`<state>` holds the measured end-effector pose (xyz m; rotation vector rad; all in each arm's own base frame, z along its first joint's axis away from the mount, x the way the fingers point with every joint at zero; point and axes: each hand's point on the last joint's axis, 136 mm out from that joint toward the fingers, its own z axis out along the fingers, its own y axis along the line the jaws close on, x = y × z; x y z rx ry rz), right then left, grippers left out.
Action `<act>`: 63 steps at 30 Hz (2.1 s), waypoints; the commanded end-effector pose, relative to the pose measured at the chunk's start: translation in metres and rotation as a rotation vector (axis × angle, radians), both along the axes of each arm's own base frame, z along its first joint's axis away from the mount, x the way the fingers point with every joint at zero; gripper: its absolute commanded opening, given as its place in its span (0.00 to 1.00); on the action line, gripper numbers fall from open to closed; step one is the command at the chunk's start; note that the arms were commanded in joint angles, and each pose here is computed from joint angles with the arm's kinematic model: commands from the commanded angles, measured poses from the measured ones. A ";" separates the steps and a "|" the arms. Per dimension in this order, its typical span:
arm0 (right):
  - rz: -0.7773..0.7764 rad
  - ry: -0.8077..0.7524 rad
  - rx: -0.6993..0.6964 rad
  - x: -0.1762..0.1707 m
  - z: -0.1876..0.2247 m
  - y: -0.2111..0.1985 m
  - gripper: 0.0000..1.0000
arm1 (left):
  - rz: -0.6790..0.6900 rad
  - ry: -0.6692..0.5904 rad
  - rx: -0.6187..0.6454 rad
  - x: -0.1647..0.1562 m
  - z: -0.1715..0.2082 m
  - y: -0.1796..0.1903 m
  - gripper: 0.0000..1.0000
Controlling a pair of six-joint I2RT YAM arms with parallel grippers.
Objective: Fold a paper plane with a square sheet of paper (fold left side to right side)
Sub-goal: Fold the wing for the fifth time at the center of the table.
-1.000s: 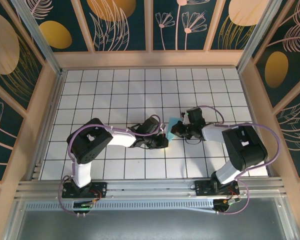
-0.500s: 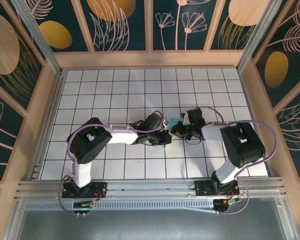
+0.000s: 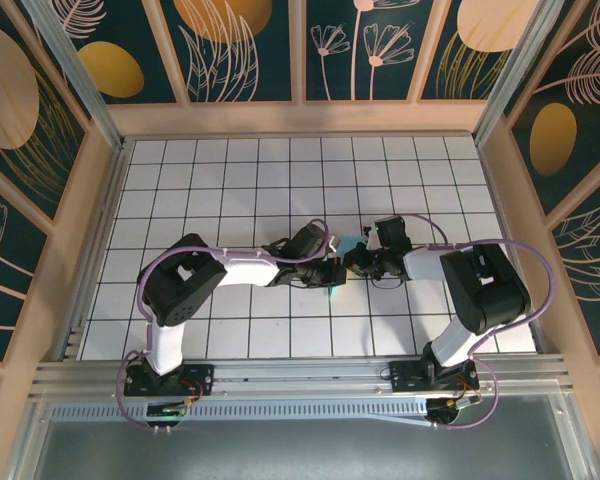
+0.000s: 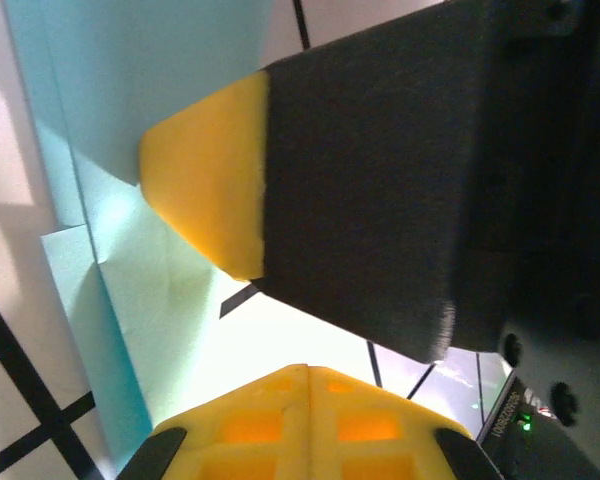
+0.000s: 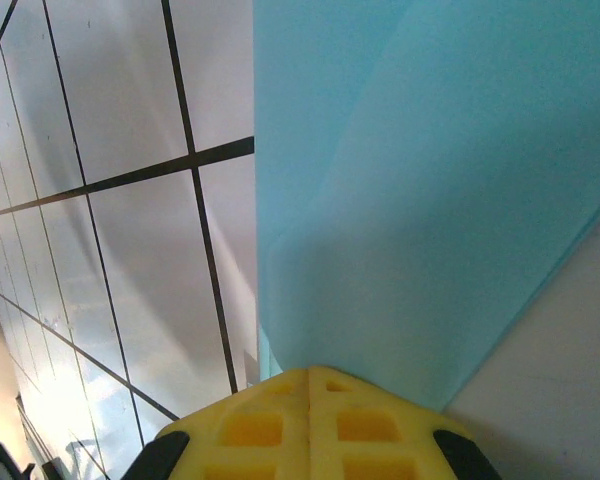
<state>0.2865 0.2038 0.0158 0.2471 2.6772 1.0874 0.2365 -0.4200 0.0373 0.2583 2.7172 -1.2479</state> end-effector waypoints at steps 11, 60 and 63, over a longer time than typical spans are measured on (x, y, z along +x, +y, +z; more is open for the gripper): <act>-0.015 0.135 -0.122 -0.028 -0.038 -0.020 0.00 | -0.016 0.030 0.090 -0.005 -0.033 0.009 0.03; 0.004 0.169 -0.193 -0.036 -0.051 -0.027 0.00 | -0.107 -0.027 0.016 -0.023 -0.008 0.014 0.01; 0.004 0.170 -0.196 -0.036 -0.052 -0.028 0.00 | -0.107 -0.022 0.028 -0.024 -0.012 0.015 0.01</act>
